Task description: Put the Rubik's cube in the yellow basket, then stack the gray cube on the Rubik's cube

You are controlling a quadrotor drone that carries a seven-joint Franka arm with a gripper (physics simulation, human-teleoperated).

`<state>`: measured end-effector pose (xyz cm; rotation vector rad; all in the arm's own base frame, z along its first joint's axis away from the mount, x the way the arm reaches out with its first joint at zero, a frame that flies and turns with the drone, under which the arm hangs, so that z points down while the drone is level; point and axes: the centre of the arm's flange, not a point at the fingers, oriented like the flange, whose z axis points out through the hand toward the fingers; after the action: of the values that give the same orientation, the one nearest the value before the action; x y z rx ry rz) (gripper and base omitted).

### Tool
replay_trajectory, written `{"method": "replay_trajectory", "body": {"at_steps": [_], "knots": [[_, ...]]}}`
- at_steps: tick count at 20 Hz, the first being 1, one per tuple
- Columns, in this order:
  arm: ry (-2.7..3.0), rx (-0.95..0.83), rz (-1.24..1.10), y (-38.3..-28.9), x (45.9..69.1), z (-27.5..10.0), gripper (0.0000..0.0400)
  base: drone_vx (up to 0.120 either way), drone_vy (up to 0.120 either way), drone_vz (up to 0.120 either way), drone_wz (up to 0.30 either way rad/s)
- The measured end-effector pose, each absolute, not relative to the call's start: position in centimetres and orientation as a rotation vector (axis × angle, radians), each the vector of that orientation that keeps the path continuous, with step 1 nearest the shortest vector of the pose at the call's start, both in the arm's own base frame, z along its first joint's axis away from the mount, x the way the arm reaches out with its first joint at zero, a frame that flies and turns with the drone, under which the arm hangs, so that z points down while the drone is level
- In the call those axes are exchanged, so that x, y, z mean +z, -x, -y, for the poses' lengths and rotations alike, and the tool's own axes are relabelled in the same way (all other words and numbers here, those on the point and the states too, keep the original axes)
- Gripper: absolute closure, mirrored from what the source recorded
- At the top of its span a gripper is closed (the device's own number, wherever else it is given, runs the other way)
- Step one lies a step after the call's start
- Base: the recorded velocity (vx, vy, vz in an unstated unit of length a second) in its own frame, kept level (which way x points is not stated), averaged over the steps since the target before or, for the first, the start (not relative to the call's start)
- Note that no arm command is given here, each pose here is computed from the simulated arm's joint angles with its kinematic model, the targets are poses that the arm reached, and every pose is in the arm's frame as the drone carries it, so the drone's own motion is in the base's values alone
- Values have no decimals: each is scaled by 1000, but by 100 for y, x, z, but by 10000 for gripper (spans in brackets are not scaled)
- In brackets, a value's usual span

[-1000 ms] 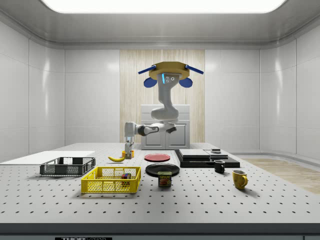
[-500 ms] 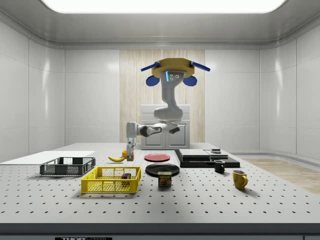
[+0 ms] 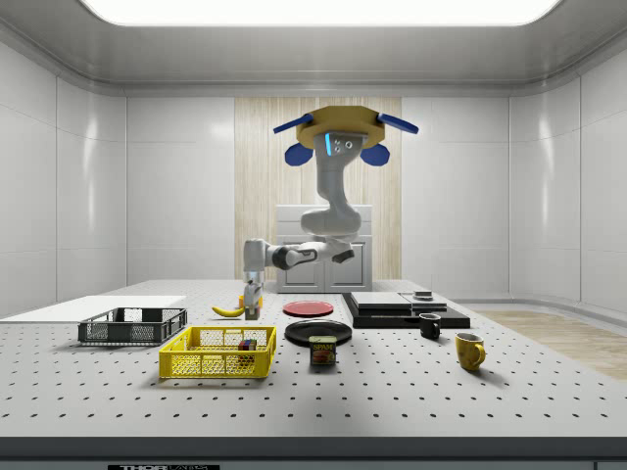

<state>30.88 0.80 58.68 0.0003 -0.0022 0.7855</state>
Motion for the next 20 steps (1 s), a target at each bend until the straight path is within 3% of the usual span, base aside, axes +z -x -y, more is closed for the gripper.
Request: {"method": "replay_trajectory", "body": {"at_steps": [4,9,11,20], "knots": [[0,786,2,-3088,5868,-80,150,0,120,0,0],[0,786,2,-3088,5868,-80,150,0,120,-112,0],[0,786,2,-3088,5868,-80,150,0,100,0,0],[0,786,2,-3087,6036,-81,150,0,0,0,0]]}}
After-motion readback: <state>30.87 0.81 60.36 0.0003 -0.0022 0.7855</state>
